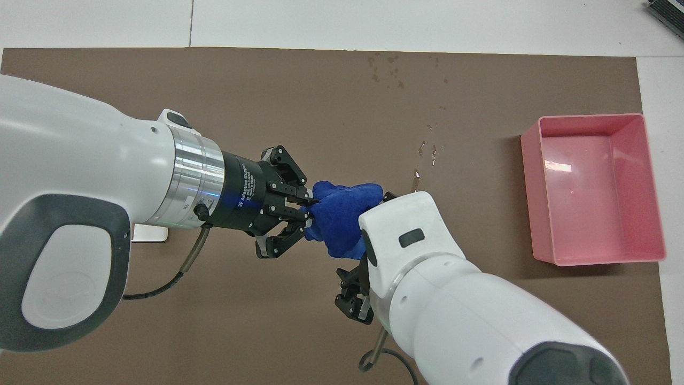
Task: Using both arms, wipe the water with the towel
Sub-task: 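Grasp the towel with the right gripper and open the left gripper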
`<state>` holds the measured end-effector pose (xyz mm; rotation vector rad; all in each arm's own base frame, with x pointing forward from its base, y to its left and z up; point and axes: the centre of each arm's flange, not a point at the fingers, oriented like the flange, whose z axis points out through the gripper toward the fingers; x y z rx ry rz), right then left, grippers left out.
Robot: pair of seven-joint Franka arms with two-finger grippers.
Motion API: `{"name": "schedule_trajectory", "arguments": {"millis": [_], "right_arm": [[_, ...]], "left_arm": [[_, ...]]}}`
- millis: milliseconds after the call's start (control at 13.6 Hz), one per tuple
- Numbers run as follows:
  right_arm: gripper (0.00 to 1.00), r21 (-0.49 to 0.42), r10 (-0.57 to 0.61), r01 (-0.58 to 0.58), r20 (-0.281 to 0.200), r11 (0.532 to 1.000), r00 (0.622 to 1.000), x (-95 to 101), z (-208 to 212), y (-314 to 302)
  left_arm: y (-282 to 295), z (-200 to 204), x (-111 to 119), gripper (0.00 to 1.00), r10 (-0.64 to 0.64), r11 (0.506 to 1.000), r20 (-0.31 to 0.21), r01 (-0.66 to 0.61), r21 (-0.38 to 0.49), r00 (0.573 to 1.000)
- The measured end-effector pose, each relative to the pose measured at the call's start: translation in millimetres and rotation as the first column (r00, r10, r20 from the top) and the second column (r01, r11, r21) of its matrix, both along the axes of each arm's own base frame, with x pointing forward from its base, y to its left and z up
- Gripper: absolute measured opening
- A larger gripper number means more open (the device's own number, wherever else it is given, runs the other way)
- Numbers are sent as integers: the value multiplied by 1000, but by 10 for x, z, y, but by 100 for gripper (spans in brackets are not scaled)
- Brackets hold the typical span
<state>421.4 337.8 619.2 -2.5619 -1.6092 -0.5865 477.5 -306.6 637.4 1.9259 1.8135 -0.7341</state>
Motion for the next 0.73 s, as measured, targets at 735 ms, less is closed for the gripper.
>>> {"name": "schedule_trajectory", "arguments": {"millis": [735], "right_arm": [[99,27,-13,12,5,1000,1000,252,-451,63]], "left_arm": [[-27,-29,-164,14,-35,999,-31,35,24,999]]}}
